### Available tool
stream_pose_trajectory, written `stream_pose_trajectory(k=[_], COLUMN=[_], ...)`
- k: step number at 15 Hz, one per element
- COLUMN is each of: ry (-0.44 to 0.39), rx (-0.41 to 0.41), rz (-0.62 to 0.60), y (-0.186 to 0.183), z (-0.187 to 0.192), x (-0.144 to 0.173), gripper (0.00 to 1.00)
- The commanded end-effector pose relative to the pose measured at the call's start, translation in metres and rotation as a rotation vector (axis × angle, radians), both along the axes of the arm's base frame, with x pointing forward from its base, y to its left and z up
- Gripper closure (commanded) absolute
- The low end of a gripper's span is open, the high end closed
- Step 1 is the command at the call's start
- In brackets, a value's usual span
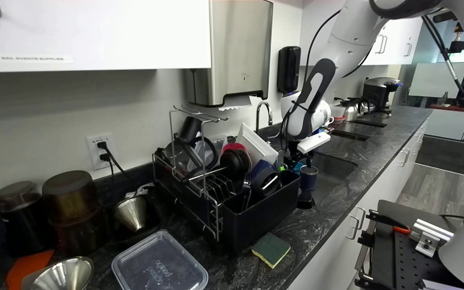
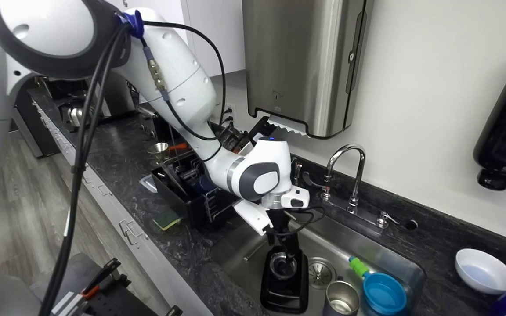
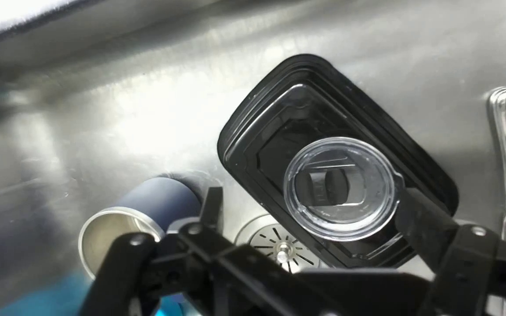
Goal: Take the straw out of the sink and put it in the cutlery compartment, pick the lid on the tray, place it on the cup in the sink, lift the cup, drop it in the sink then move the pan in the sink to the left
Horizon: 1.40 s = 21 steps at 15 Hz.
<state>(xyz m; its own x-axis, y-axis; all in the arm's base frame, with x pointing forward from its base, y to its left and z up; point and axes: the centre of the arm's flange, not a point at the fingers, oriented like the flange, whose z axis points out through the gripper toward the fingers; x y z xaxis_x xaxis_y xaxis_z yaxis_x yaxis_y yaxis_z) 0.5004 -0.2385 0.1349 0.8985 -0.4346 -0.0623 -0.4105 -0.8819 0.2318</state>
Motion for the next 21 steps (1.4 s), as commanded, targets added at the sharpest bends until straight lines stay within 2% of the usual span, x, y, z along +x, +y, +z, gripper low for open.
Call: stream_pose_trajectory(k=[1,4,8,15,21], ry=[0.039,0.043,0.042,0.087,0.098], rx=[-0.067,-0.073,-0.030,0.098,0.245], rz=[0.012,0.040,0.074,0.215,0.280], y=[-0.008,-0.010,-0.009,-0.008,-0.015], z=[-0.018,-0.023,-0.016,0.003,0.013], x=[0.018,0.021,0.013,-0.023,-0.023], gripper=[0.00,0.00,0.00,0.00,0.00])
